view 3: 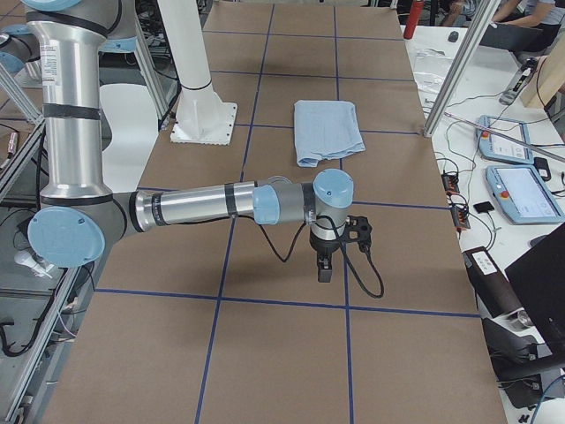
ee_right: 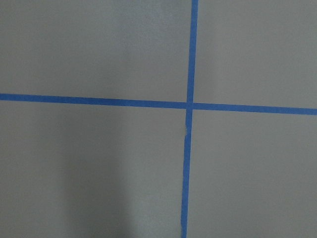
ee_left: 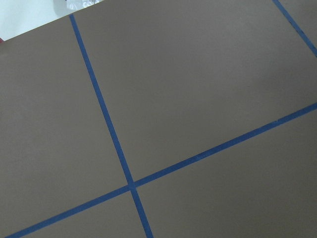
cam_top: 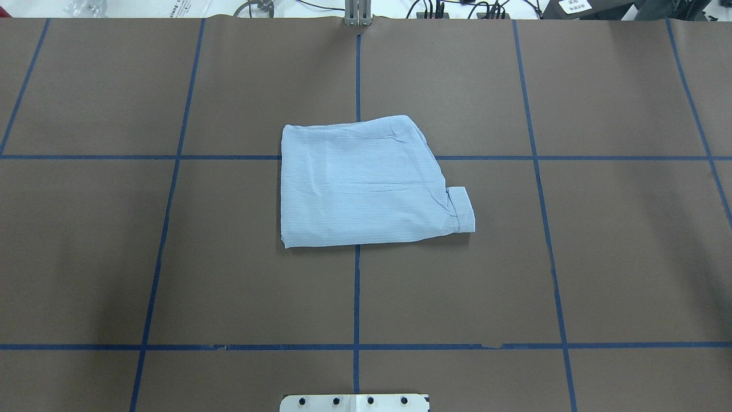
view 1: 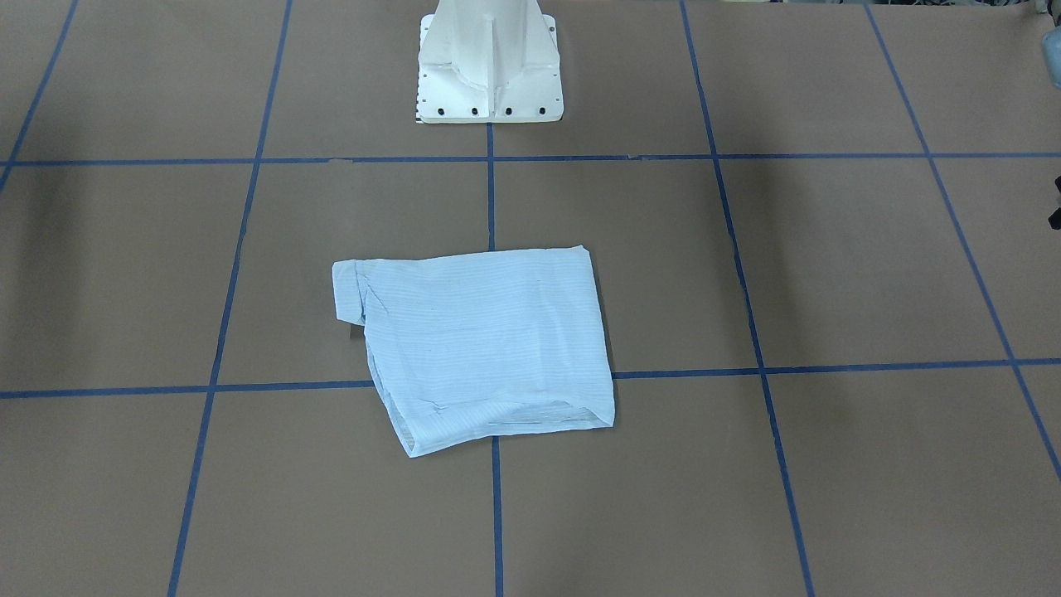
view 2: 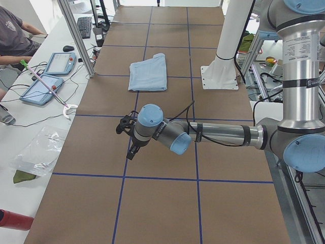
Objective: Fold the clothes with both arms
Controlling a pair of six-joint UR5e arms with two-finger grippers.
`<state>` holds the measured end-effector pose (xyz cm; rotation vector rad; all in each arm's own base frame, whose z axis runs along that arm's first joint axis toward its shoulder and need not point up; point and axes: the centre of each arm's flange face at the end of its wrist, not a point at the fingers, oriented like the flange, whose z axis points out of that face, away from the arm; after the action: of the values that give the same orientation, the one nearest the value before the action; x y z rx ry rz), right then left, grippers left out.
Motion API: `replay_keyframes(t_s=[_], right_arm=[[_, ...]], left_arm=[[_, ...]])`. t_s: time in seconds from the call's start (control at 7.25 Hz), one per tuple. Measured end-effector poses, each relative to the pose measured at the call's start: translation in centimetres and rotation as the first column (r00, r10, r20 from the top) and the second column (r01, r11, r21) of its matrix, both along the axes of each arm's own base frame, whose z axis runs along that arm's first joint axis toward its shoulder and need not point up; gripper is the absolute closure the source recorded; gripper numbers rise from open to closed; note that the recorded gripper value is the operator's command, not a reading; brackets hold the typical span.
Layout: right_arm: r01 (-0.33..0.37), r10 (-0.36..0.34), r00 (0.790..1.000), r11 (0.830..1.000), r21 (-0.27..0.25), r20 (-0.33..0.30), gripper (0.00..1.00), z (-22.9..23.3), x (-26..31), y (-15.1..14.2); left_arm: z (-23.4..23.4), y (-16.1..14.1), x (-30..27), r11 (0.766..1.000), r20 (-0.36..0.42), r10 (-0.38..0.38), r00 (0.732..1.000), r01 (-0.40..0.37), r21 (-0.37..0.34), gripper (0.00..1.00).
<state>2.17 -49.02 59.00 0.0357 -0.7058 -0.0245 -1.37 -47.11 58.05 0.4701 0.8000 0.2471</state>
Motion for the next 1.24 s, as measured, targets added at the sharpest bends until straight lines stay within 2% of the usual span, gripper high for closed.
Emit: replay_keyframes(t_s=[0.69,1.24], right_arm=[[0.000,-0.001,1.000,1.000,0.012,0.015,0.00,-0.3,0.1,1.8],[0.011,-0.010,0.993,1.000,-0.002,0.115,0.00,-0.7,-0.7,2.1]], left_arm=[[0.4,0.2,-0.4,1.000,-0.002,-0.011,1.000,0.011,-0.014,0.00],[0.1,-0.5,-0.3,1.000,0.000,-0.010,1.000,0.010,-0.001,0.00]])
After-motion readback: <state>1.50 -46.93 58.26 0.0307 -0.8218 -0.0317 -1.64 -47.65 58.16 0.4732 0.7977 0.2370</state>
